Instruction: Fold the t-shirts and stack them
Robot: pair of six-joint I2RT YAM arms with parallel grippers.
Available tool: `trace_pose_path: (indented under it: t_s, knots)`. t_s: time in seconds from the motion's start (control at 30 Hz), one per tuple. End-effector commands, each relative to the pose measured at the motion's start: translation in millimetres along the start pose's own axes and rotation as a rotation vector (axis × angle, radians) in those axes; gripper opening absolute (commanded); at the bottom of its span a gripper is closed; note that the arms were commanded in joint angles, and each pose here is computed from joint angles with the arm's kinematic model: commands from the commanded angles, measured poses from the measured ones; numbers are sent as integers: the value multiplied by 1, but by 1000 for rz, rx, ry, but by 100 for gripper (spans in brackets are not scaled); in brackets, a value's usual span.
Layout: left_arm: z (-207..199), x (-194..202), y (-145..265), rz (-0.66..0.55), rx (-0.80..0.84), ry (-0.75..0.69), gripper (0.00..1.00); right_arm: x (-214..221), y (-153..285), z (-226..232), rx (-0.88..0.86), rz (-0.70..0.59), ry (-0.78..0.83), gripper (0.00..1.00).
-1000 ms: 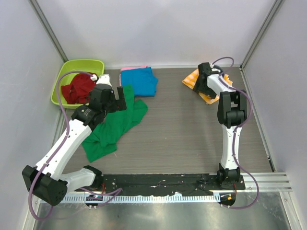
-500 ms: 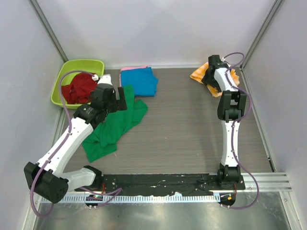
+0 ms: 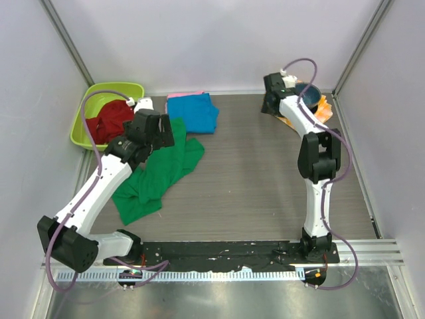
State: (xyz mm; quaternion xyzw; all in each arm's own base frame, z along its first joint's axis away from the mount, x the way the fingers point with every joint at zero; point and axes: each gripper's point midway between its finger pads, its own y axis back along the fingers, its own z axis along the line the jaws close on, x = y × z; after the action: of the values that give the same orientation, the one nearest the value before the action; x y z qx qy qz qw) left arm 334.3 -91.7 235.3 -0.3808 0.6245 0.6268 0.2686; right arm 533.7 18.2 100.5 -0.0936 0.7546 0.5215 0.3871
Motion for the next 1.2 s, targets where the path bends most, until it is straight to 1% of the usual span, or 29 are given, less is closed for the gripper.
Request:
trace_pose_path:
  t_s: [0.0,0.03,0.07,0.1,0.13,0.17,0.2,0.23,0.3,0.33,0.37,0.43,0.53,0.7,0.73,0.97,1.0,1.07,1.1,1.17]
  knots:
    - [12,-22,3,-39,-106,84,100,-46,126,83,-362,-206,84,100]
    - [15,-17,0,-16,-138,92,100,-34,142,109,-444,-195,123,100]
    - [17,-22,1,-24,-159,106,100,-27,149,121,-479,-182,147,100]
    - [21,-20,2,-17,-181,110,100,-28,164,139,-540,-191,166,100]
    - [26,-23,1,-23,-209,111,100,-13,160,158,-565,-170,224,100]
    - [27,-27,2,-33,-218,126,100,-13,173,173,-601,-176,235,100]
    - [28,-30,1,-42,-218,136,100,-8,172,183,-617,-165,245,100]
    - [28,-31,0,-40,-208,142,100,7,158,198,-631,-125,256,100]
    - [32,-37,1,-51,-210,164,100,-2,161,212,-667,-145,226,100]
    - [36,-39,0,-57,-215,175,100,7,149,223,-671,-127,221,100]
    - [33,-39,-1,-44,-190,181,100,1,151,229,-691,-142,205,100]
    - [38,-39,-4,-33,-189,198,100,8,142,245,-727,-122,185,100]
    - [42,-38,-7,-27,-193,202,100,10,143,263,-795,-120,163,100]
    - [43,-34,-12,-21,-194,190,100,38,127,285,-853,-41,151,100]
    - [43,-33,-14,-17,-194,187,100,46,131,290,-884,-24,163,100]
    - [38,-29,-23,5,-183,177,100,81,122,309,-877,5,212,99]
    - [39,-29,-24,6,-183,176,100,90,114,312,-872,16,220,100]
    - [38,-26,-26,14,-181,169,100,95,118,321,-883,16,223,100]
    - [38,-25,-27,20,-183,167,100,102,105,321,-844,18,216,100]
    - [39,-24,-26,21,-185,163,100,110,106,329,-855,26,209,100]
